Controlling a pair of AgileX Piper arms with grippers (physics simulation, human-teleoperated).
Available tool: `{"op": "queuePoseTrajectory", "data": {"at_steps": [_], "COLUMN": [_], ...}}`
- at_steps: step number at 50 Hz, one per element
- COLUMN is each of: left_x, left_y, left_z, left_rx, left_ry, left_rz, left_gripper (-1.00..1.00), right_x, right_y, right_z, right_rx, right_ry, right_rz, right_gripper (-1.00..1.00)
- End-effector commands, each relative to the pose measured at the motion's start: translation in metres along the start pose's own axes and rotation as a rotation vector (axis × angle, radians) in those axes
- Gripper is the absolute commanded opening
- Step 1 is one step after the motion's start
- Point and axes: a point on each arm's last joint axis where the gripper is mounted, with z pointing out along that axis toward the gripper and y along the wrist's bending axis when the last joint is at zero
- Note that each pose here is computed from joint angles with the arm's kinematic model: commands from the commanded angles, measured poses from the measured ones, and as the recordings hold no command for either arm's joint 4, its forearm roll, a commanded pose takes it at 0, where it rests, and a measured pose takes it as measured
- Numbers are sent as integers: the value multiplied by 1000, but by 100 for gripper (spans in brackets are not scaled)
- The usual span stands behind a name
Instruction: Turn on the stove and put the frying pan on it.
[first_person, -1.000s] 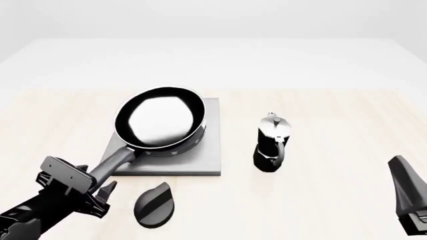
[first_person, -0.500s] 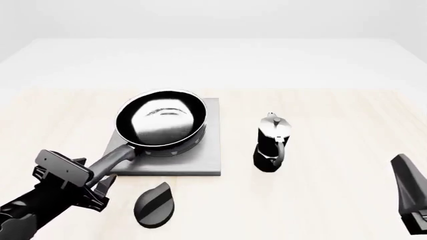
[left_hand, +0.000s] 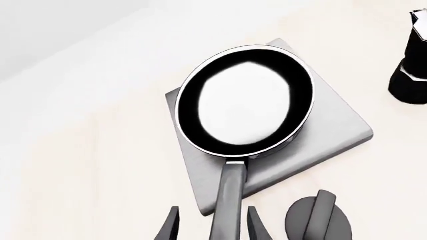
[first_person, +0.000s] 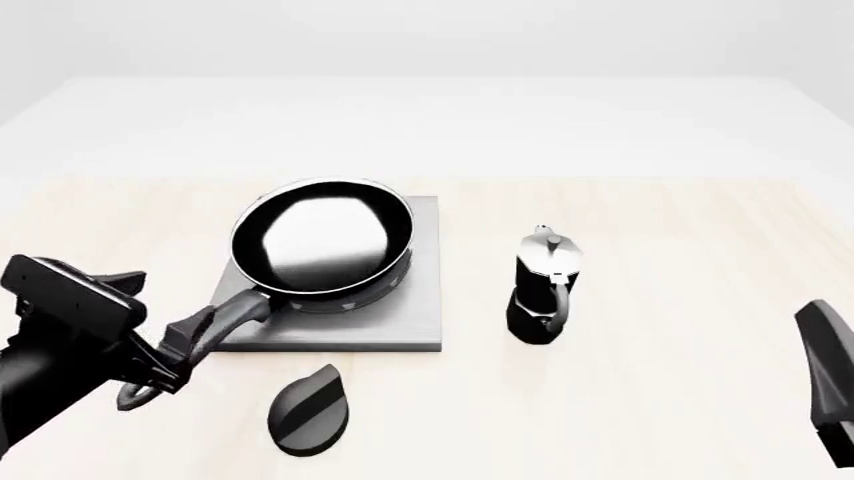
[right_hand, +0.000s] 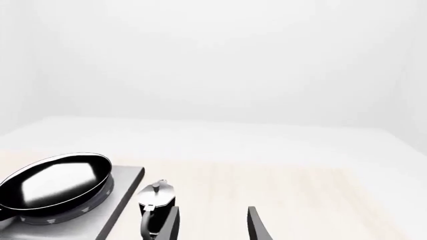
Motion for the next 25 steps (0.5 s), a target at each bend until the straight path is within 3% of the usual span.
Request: {"op": "queuePoseTrajectory", "data": {"at_steps": [1, 11, 25], "left_x": [-28, -49, -46], "left_y": [8, 14, 15], "left_z": [-33, -71, -116], "left_rx": [-13, -23, -43], "left_ry": [-77, -156, -234], "left_rz": [-18, -68, -160], "left_gripper": [100, 100, 100], "right_x": [-4, -6, -8], "right_y": [0, 0, 0], "right_z": [-1, -1, -1], "right_rx": [-3, -7, -2], "right_ry": [-9, -14, -21], "right_rz": [1, 2, -8], "right_gripper": [100, 100, 100]}}
